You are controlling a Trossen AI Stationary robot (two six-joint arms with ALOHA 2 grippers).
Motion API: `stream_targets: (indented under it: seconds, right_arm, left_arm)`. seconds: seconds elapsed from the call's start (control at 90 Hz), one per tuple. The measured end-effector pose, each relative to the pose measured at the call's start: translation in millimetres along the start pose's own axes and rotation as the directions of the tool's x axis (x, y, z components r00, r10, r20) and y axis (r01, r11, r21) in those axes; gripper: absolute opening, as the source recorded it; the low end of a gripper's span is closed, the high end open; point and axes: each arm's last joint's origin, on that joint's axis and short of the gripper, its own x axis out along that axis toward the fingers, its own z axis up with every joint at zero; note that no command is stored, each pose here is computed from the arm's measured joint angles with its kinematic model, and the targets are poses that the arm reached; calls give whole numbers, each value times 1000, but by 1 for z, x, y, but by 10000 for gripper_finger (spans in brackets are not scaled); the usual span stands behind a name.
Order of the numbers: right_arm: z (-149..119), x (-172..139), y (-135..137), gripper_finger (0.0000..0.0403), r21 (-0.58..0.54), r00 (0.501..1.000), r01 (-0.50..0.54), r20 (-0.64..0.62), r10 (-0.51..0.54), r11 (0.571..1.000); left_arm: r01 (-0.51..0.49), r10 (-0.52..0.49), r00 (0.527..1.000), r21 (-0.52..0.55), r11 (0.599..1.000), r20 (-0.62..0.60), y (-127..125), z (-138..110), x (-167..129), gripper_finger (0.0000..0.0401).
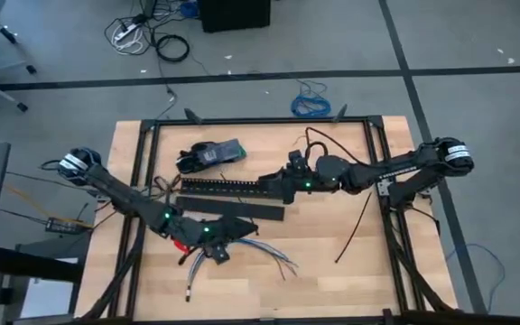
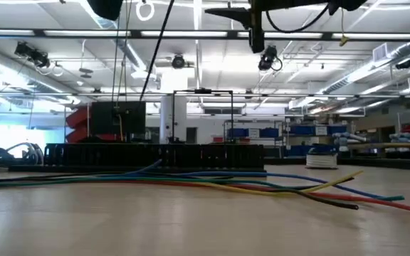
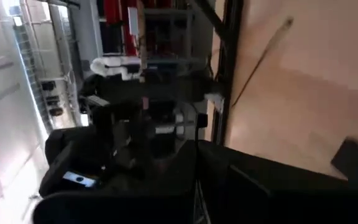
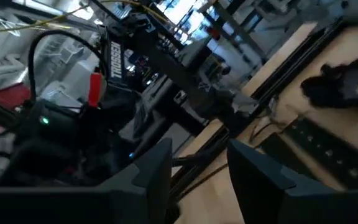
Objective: Ziptie cables
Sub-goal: Prepare the left black zip tie
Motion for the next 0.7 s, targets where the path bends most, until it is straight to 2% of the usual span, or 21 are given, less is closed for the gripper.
stream_targets:
  seconds: [0.144, 0.289, 0.378, 0.6, 0.7]
  right_arm:
    - [-8, -1, -1, 146, 75, 998, 31, -66, -26, 997]
    - [-11, -1, -3, 146, 121, 994, 43, -108, -29, 992]
    - [-11, -1, -4, 145, 123, 991, 37, -129, -21, 992]
    - [-13, -2, -13, 139, 121, 977, 108, -194, -83, 987]
    - [-14, -2, -15, 138, 121, 971, 131, -215, -103, 984]
  left_arm:
    - [-1, 11, 997, 122, 993, -81, -11, 7, 10, 0]
    - [34, 4, 990, 276, 961, -138, -27, 14, 22, 0]
    - [34, 20, 987, 335, 942, -157, -35, 18, 29, 0]
    - [28, 58, 980, 423, 906, -188, -47, 26, 40, 0]
    - [40, 61, 979, 480, 876, -193, -54, 28, 44, 0]
